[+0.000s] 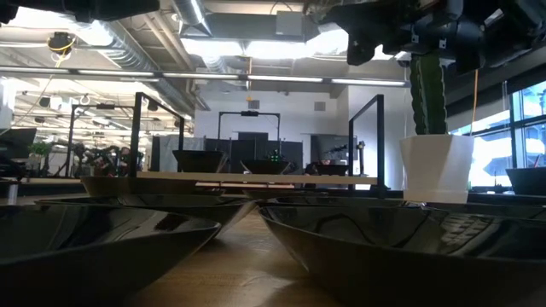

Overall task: Pick & Place Mini shaped plates
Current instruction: Stack the leaf-shaped plate on the top of the leaf-shaped plate on the shelf

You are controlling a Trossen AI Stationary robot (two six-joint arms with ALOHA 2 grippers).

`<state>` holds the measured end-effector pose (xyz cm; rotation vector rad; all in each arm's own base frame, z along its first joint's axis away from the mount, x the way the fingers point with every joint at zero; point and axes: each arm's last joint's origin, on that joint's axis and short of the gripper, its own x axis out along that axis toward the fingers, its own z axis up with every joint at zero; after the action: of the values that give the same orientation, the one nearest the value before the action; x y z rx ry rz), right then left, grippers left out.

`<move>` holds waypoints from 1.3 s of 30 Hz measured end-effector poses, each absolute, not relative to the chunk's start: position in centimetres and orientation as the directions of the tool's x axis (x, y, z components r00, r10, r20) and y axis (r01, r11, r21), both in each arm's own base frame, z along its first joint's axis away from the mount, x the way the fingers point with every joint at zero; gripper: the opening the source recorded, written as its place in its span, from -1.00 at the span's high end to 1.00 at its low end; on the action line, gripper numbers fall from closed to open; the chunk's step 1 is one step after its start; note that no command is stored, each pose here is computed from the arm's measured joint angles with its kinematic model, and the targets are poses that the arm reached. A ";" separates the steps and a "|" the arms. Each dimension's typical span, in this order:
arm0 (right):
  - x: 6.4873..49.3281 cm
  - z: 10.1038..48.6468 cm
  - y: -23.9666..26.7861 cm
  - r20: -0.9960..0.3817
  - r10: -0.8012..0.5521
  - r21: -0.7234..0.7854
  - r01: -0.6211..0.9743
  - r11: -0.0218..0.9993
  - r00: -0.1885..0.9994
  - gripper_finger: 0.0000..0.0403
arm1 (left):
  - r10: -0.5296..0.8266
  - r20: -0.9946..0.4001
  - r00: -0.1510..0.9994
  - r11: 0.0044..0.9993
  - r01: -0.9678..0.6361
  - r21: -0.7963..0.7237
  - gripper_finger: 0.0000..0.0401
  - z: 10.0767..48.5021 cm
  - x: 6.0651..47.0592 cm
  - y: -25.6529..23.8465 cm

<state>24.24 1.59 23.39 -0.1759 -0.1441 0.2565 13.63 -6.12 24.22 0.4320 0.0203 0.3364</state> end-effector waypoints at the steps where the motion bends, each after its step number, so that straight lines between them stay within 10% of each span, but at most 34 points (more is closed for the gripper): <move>1: 24.1 23.3 1.6 0.130 0.269 -0.194 -0.242 0.951 0.954 0.99 | 0.324 0.052 0.945 0.854 -0.316 0.414 0.98 24.2 13.6 -6.1; 26: 23.3 22.9 1.6 0.187 0.297 -0.204 -0.259 0.944 0.936 0.97 | 0.118 0.016 0.993 0.961 -0.118 0.249 0.98 23.7 13.8 -6.7; 39: 23.3 22.8 1.6 0.177 0.295 -0.205 -0.258 0.944 0.939 0.98 | 0.352 -0.048 0.935 0.912 -0.331 0.242 0.98 23.5 16.5 -4.7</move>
<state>23.29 1.64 22.75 -0.1809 -0.2075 0.2839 16.48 -4.68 23.50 0.2336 0.0914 0.3527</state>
